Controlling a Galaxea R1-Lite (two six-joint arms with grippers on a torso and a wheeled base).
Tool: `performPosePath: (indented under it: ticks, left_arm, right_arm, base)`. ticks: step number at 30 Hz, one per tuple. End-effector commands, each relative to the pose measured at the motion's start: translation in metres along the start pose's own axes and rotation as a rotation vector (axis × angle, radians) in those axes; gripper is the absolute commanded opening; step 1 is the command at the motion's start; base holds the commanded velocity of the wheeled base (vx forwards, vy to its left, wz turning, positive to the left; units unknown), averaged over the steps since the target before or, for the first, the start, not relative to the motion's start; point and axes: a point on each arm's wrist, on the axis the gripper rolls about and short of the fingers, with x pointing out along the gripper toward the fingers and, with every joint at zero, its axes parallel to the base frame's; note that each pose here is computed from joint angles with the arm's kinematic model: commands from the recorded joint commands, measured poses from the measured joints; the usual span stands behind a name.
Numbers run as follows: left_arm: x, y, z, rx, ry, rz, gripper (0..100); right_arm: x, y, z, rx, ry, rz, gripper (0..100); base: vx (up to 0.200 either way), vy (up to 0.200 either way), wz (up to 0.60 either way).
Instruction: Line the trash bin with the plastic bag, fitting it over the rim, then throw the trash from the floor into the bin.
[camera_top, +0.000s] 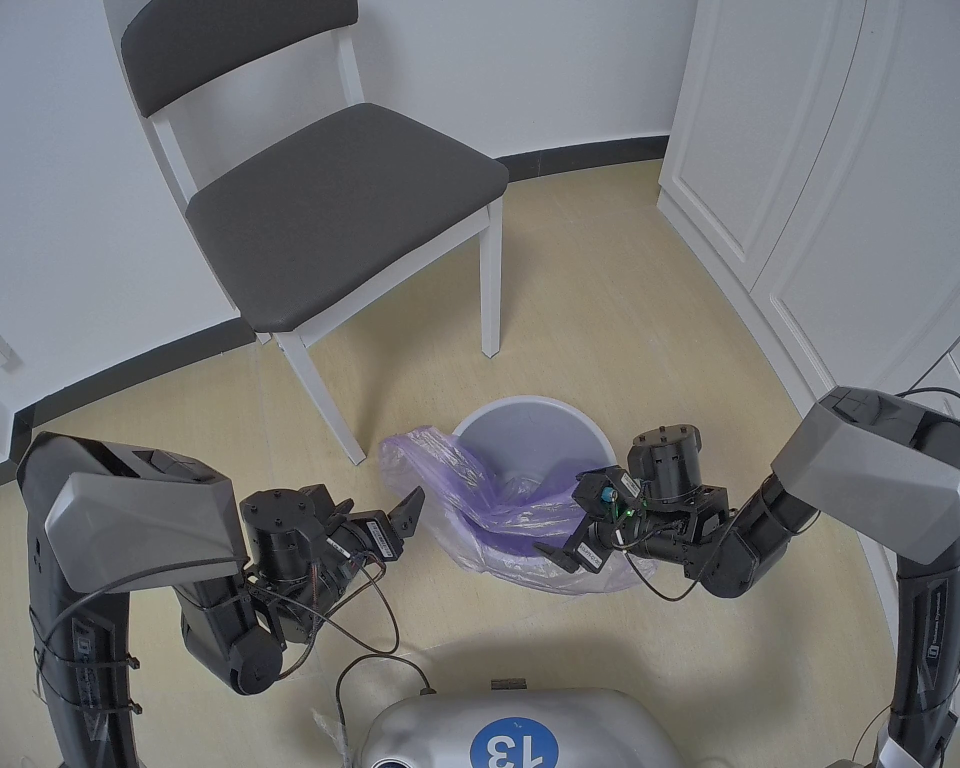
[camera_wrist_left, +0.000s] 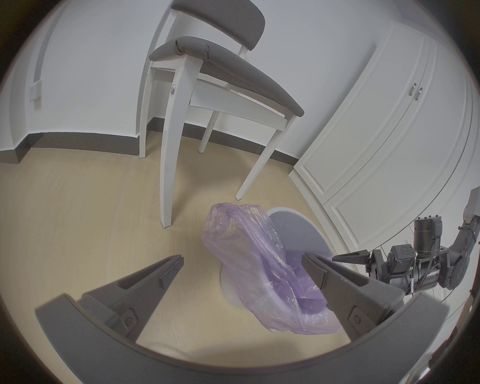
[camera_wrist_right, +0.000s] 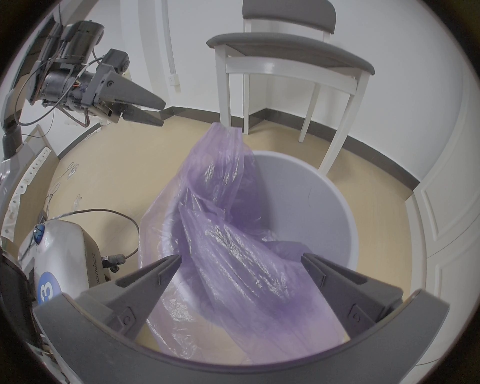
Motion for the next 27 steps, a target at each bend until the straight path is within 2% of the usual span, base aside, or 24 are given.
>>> performPosePath:
  ticks: [1,5,13,14,20,27]
  left_arm:
    - [0.001,0.000,0.001,-0.003,-0.015,-0.005,100]
    - [0.000,0.000,0.001,-0.003,-0.014,-0.004,100]
    - [0.001,0.000,0.001,-0.003,-0.017,-0.006,100]
    - [0.001,0.000,0.002,-0.004,-0.017,-0.004,100]
    - [0.001,0.000,0.003,-0.004,-0.022,-0.005,100]
    - [0.000,0.001,0.005,-0.006,-0.027,-0.004,100]
  right_arm:
    - [0.001,0.003,-0.005,-0.013,0.013,0.007,100]
    - [0.011,0.002,-0.012,-0.038,0.025,0.005,100]
    - [0.026,-0.006,-0.012,-0.037,0.011,-0.027,100]
    - [0.026,-0.006,-0.012,-0.037,0.010,-0.028,0]
    - [0.026,-0.020,-0.010,0.002,-0.011,-0.064,0]
    - [0.012,-0.047,0.003,0.144,-0.072,-0.122,0]
  base:
    - [0.000,0.000,0.00]
    - [0.000,0.000,0.00]
    - [0.000,0.000,0.00]
    - [0.000,0.000,0.00]
    - [0.000,0.000,0.00]
    - [0.000,0.000,0.00]
